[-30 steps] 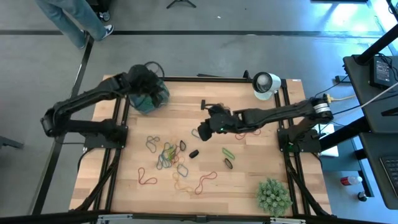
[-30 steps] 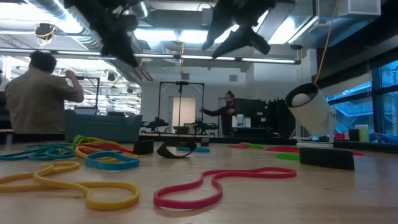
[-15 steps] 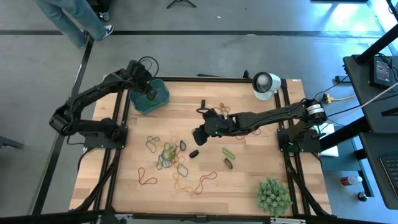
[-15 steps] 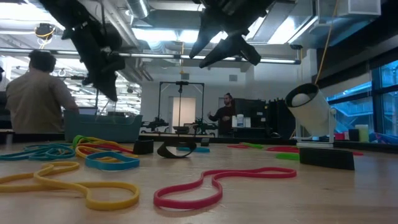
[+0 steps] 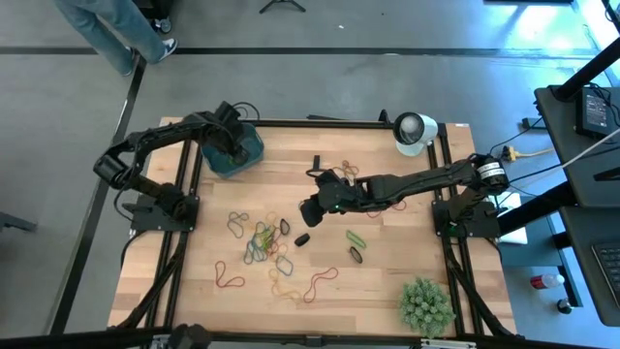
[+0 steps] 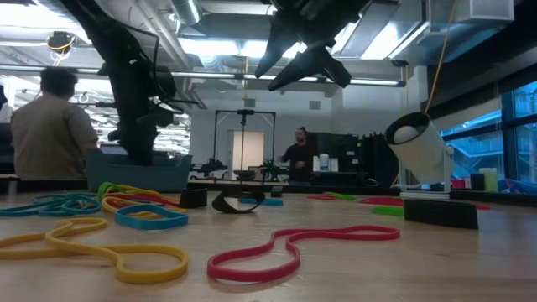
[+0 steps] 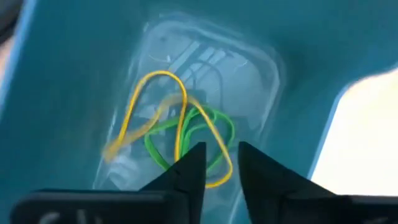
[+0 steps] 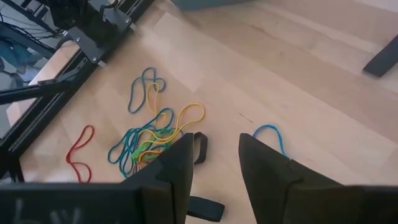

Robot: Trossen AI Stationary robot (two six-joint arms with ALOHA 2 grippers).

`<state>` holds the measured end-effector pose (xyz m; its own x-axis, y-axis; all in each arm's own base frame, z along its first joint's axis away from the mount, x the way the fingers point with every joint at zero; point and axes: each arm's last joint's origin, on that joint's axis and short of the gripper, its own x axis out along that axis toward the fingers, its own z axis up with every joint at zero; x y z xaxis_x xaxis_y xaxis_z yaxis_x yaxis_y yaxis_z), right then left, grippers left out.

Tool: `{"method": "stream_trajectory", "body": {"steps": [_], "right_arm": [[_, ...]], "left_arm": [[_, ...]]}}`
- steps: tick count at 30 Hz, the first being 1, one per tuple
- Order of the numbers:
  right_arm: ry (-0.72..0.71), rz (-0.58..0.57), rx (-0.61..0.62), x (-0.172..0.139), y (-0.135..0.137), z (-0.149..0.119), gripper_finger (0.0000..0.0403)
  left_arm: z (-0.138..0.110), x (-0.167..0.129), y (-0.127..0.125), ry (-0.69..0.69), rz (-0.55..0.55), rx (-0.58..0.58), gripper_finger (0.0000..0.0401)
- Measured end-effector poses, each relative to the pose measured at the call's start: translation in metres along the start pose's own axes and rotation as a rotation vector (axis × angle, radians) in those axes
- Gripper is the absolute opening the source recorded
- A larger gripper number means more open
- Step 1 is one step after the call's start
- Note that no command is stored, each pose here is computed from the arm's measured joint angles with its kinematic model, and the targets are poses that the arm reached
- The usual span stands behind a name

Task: Pick and place rubber bands into bin
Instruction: Put the yellow rubber band into the bin, then put the blue rubber band into the bin

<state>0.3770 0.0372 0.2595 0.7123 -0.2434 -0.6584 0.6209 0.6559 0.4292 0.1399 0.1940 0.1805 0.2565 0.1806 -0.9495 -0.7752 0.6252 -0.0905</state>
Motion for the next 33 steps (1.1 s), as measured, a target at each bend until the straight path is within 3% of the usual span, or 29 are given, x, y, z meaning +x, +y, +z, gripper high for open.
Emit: {"method": "stream_trajectory", "body": {"steps": [5, 10, 15, 20, 26, 33], "right_arm": [[0.01, -0.012, -0.06, 0.0, -0.001, -0.001, 0.0131], [0.054, -0.023, -0.159, -0.011, -0.005, 0.001, 0.0128], [0.193, -0.086, -0.303, -0.025, -0.02, -0.001, 0.008], [0.303, -0.117, -0.413, -0.03, -0.038, -0.008, 0.0009], [0.35, 0.044, -0.384, -0.037, -0.08, -0.027, 0.0015], [0.271, 0.083, -0.348, -0.063, -0.126, -0.035, 0.0006]], "left_arm": [[-0.003, -0.008, -0.002, -0.009, 0.002, -0.019, 0.014], [-0.009, -0.03, -0.004, -0.066, 0.002, -0.066, 0.0151], [-0.023, -0.058, -0.014, -0.133, -0.013, -0.096, 0.0138], [-0.036, -0.076, -0.047, -0.182, -0.093, -0.08, 0.0119], [-0.054, -0.084, -0.1, -0.23, -0.131, -0.069, 0.0101], [-0.073, -0.091, -0.148, -0.259, -0.14, -0.122, 0.0098]]}}
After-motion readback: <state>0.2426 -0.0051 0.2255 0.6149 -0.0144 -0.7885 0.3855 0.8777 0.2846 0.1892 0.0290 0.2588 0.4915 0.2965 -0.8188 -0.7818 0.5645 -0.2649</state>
